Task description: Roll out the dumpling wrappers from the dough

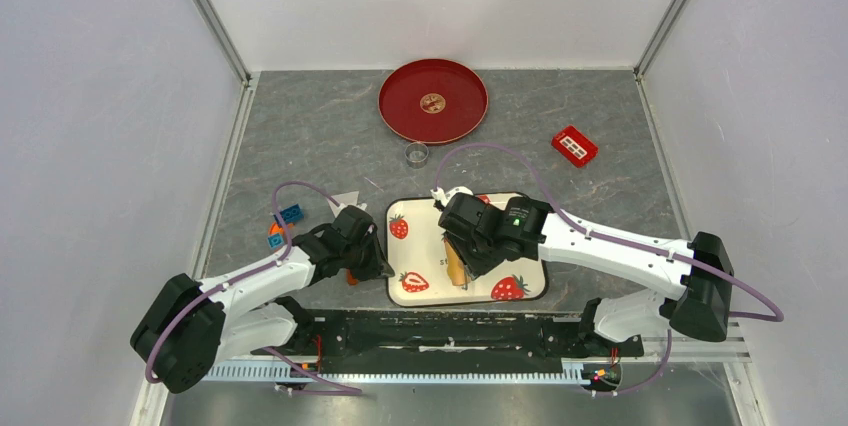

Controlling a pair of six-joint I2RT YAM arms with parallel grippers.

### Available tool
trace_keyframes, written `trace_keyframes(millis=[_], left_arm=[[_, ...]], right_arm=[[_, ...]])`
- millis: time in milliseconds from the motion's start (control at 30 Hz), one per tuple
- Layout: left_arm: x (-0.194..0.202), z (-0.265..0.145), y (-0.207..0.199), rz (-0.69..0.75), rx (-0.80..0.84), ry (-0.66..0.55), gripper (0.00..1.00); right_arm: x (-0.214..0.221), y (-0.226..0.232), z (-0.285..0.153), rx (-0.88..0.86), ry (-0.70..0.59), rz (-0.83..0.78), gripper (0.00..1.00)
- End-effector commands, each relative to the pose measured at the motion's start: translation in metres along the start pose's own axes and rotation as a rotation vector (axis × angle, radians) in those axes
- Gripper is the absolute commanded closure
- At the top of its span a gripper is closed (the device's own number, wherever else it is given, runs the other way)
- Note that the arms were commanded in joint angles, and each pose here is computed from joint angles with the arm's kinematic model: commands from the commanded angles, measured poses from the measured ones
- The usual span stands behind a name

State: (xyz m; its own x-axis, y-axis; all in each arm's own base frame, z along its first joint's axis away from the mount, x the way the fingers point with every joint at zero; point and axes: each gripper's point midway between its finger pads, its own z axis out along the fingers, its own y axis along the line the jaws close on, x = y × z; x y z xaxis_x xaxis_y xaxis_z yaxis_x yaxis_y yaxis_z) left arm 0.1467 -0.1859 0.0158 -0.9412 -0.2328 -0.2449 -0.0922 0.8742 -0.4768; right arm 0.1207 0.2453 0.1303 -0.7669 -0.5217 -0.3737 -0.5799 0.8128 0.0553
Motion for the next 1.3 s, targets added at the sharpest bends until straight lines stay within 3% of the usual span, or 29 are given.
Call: trace_keyframes(millis=[0, 1267], left_arm=[[-0.002, 0.004, 0.01, -0.014, -0.045, -0.018, 0.98], [-0.002, 0.004, 0.011, -0.014, -0.047, -0.017, 0.98]], right_arm=[[0.028, -0.014, 0.019, 0.08, 0.128, -0.037, 1.0], [0.067, -0.067, 0.051, 0.163, 0.288, -0.022, 1.0]])
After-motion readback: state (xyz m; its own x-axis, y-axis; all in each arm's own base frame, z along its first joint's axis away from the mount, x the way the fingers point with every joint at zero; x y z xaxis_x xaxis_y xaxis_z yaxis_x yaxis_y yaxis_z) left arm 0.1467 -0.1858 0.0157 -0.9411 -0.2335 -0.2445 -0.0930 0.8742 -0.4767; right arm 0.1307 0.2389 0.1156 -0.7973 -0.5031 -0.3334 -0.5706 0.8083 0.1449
